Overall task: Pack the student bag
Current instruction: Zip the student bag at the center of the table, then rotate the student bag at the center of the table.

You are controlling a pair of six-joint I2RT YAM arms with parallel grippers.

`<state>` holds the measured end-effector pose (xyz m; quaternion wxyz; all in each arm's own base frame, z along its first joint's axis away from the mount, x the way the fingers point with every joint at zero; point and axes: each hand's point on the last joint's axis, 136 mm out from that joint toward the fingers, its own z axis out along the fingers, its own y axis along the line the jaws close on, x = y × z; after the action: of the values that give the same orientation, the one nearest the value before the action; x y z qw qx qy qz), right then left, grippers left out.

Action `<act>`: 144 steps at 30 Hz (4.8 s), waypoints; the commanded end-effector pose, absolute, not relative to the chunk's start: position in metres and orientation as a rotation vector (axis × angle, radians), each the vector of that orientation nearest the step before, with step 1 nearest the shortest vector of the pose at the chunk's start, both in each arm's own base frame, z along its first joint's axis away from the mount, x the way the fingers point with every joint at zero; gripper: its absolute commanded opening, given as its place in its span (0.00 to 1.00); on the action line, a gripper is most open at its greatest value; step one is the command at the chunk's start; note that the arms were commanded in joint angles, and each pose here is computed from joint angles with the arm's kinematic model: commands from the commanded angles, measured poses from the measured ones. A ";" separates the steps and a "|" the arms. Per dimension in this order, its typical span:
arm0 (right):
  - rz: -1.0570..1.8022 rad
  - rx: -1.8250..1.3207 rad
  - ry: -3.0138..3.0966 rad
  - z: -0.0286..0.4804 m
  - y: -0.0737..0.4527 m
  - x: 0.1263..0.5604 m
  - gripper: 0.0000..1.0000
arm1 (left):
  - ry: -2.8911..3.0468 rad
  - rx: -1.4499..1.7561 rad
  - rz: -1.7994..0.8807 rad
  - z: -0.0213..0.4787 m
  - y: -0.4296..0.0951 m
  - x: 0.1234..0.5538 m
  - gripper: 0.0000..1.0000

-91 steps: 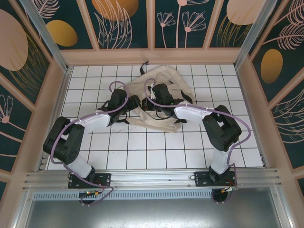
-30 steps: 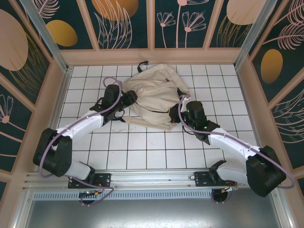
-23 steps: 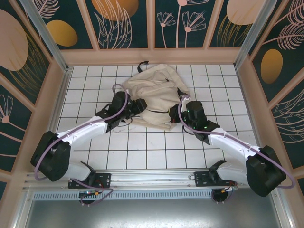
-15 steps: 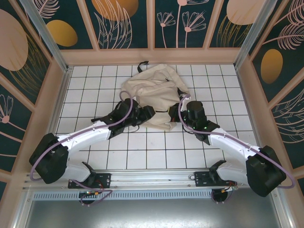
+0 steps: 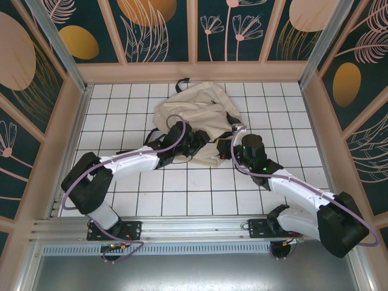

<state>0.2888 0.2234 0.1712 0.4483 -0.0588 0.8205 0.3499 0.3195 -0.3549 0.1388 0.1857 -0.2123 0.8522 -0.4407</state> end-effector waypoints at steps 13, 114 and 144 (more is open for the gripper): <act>0.786 -0.048 1.962 0.182 0.188 0.305 0.00 | 2.336 -0.703 -0.959 0.138 -0.285 0.324 0.00; 0.626 0.046 1.950 0.143 0.170 0.354 0.00 | 2.233 -0.898 -0.866 0.136 -0.227 0.272 0.00; 0.607 0.164 2.114 0.088 0.147 0.390 0.27 | 2.233 -0.630 -0.985 0.156 -0.246 0.270 0.07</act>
<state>0.3994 0.1306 0.0803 0.4601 0.0818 0.8562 0.2205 0.2556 -0.2252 0.1252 0.2823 -0.2693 0.8623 -0.3229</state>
